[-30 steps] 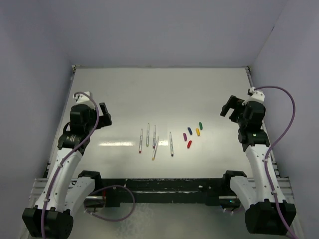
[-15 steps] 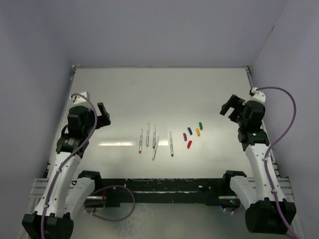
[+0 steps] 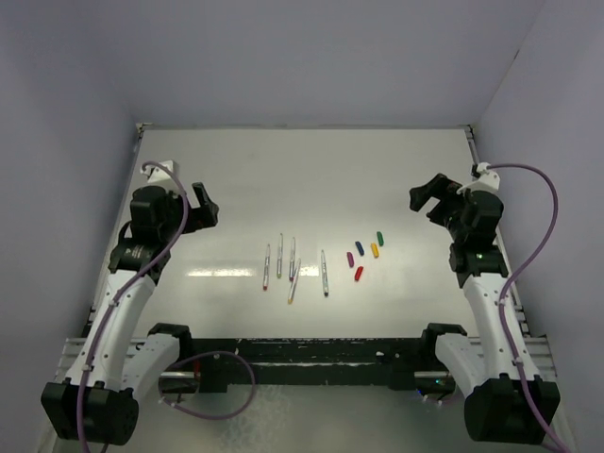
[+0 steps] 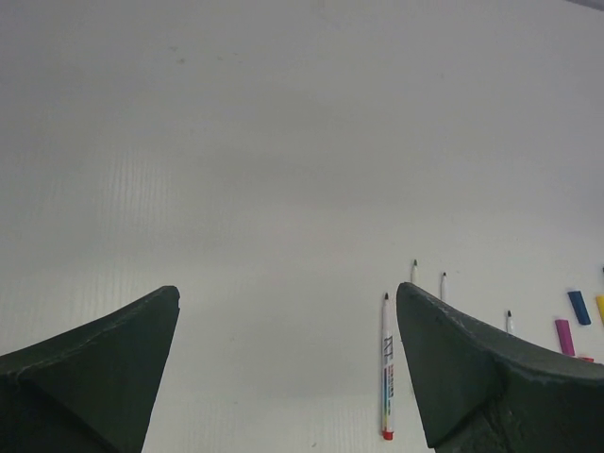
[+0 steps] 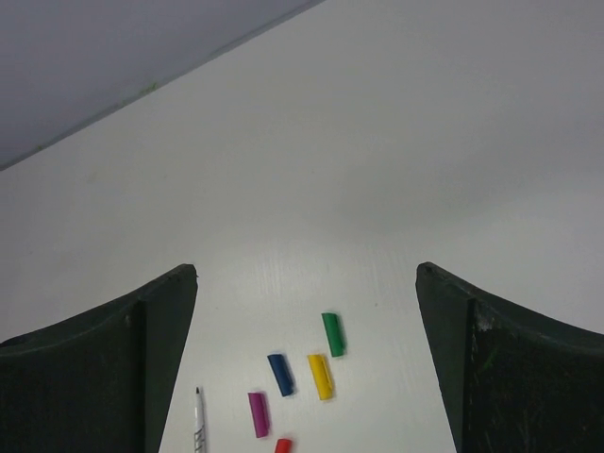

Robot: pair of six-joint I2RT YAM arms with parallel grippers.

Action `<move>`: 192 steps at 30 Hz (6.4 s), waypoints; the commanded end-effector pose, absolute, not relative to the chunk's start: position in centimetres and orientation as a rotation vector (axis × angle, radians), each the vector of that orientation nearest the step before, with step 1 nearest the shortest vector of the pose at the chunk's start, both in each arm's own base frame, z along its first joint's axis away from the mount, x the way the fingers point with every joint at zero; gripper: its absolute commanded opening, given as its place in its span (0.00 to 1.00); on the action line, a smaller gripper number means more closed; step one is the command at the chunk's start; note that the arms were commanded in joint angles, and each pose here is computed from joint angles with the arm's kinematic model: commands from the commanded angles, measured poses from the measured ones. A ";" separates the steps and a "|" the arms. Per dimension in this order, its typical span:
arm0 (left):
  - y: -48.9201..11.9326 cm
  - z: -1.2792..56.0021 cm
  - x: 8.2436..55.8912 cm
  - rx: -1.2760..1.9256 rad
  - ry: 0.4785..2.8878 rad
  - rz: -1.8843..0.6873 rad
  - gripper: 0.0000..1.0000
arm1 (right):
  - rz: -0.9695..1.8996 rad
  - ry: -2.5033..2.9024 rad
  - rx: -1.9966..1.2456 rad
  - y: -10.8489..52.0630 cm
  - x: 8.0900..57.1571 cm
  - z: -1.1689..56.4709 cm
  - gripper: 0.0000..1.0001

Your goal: Insert the pens into the pen caps

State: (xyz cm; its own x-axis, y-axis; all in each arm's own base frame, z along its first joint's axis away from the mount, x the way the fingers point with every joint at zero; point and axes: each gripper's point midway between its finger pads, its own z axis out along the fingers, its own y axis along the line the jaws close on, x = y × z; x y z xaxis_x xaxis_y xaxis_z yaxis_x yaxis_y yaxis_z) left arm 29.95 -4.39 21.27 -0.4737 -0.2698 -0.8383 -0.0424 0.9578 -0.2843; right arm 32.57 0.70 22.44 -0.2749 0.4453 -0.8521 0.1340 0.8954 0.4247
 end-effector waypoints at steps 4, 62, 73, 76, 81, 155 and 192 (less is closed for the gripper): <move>-4.9 24.0 30.7 -0.211 1.902 -0.334 0.99 | 0.385 1.692 0.272 2.1 33.8 25.0 1.00; -18.0 7.8 24.7 0.080 2.541 -0.346 0.57 | 0.184 1.920 0.461 -1.2 33.6 22.6 0.75; -18.7 6.1 24.8 0.114 2.590 -0.335 0.51 | 0.161 1.964 0.413 -1.1 32.5 21.6 0.71; -18.9 5.7 24.9 0.126 2.597 -0.332 0.54 | 0.118 2.009 0.426 -1.6 31.6 20.8 0.71; -19.8 5.2 25.1 0.148 2.605 -0.345 0.56 | 0.066 2.050 0.445 -2.0 30.2 20.0 0.70; -16.8 -1.7 22.1 0.163 2.915 0.080 0.17 | 0.156 2.010 0.412 -0.2 30.7 21.4 0.69; -16.6 3.5 23.0 0.158 2.761 -0.010 0.00 | 0.270 2.508 0.178 9.7 23.9 11.5 0.50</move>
